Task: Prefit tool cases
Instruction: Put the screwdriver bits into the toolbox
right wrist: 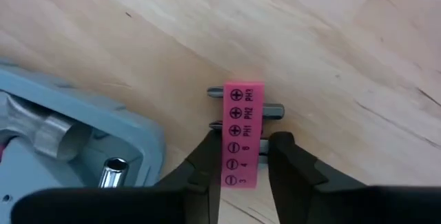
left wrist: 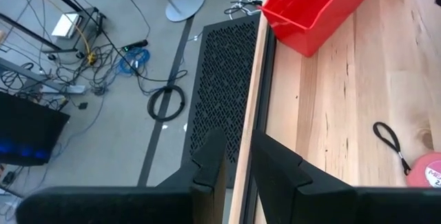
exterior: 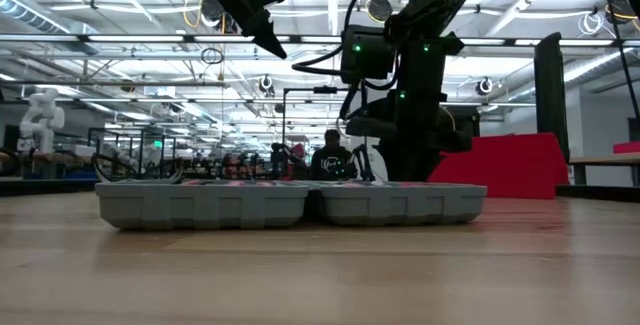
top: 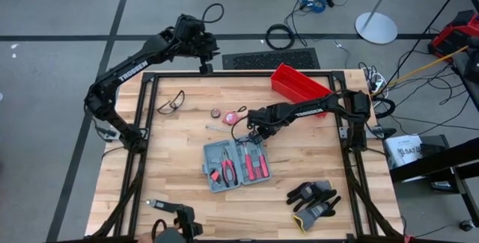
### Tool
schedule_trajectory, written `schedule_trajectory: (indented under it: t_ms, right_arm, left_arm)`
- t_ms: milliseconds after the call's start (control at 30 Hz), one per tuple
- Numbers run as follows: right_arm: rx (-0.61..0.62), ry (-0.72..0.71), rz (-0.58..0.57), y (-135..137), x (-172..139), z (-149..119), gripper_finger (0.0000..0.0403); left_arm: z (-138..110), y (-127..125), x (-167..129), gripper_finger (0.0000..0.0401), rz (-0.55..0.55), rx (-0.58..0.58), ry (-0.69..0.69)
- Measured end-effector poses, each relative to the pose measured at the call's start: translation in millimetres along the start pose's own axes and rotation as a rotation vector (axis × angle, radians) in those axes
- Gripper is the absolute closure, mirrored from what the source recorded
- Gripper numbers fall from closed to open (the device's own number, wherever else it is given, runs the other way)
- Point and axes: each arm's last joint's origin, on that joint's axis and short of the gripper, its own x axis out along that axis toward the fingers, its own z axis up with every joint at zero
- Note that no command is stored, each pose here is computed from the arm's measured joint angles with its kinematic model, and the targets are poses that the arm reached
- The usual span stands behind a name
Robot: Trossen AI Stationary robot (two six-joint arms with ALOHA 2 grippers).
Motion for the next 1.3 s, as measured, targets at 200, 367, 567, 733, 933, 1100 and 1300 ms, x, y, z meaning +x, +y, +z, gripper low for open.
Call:
schedule_trajectory:
  t_ms: [200,367,567,733,933,1100,1300]
  right_arm:
    - [0.017,-0.008,0.008,-0.2,-3.9,0.1,0.032]
    - [0.065,-0.042,0.046,-4.4,-22.8,1.1,0.032]
    - [0.124,-0.077,0.056,-9.5,-43.4,-0.3,0.032]
    - [0.173,-0.067,0.063,-6.2,-46.7,-6.0,0.032]
    - [0.257,-0.049,0.15,10.5,-66.7,-23.8,0.032]
    - [0.315,-0.079,0.226,37.1,-92.7,-40.0,0.032]
    - [0.415,-0.128,0.27,63.2,-108.6,-66.4,0.032]
  left_arm:
    - [-1.0,2.0,-0.3,0.0328,0.007,-0.001,-0.001]
    - [-1.5,2.7,-0.4,0.0328,0.009,-0.002,0.0]
    - [-1.6,2.8,-0.4,0.0328,0.009,-0.002,0.0]
    - [-0.8,4.3,-0.5,0.0328,0.035,0.002,0.0]
    - [-7.1,19.5,-3.3,0.0328,0.197,0.03,0.071]
    - [-19.8,34.1,-8.1,0.0328,0.13,0.015,0.005]
    - [-33.2,47.2,-14.0,0.0328,0.079,-0.022,-0.044]
